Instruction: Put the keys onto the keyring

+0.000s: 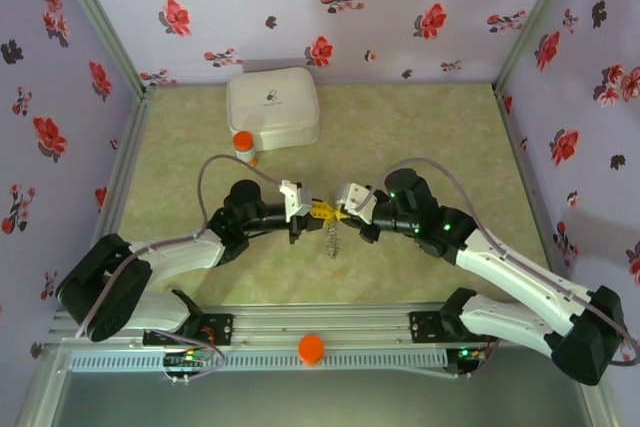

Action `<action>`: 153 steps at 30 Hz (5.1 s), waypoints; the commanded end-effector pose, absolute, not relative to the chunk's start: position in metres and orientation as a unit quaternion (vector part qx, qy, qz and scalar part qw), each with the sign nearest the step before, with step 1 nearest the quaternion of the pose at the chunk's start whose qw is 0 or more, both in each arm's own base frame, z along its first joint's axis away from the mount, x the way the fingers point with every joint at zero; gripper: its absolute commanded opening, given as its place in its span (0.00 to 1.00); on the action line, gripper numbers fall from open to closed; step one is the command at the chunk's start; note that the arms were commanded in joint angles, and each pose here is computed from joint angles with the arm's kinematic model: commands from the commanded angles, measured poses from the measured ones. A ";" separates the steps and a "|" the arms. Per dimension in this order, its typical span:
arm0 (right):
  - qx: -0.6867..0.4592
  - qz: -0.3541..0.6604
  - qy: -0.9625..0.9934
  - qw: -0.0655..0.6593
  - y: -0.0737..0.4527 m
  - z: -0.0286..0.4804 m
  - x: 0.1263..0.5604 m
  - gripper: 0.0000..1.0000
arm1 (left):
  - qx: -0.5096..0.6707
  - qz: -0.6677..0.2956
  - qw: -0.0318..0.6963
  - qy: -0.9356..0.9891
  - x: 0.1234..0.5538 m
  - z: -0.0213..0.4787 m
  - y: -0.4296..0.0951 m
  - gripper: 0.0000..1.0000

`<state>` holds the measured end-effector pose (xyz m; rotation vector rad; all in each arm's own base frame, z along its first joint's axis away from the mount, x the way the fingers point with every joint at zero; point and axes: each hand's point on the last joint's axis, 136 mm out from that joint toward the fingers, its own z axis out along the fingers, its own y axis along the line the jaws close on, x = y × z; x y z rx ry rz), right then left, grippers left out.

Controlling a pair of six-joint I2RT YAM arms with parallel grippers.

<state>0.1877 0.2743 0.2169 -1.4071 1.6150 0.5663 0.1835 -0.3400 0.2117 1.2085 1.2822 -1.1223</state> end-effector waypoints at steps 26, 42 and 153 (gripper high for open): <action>-0.657 0.158 0.645 0.358 0.284 0.200 0.193 0.00 | 0.547 -0.364 0.502 0.562 0.191 0.184 -0.327 0.48; -0.677 0.170 0.624 0.352 0.300 0.199 0.187 0.00 | 0.552 -0.374 0.497 0.555 0.190 0.187 -0.333 0.22; -0.490 0.301 0.652 0.494 0.271 0.232 0.193 0.00 | 0.506 -0.412 0.578 0.491 0.184 0.231 -0.332 0.00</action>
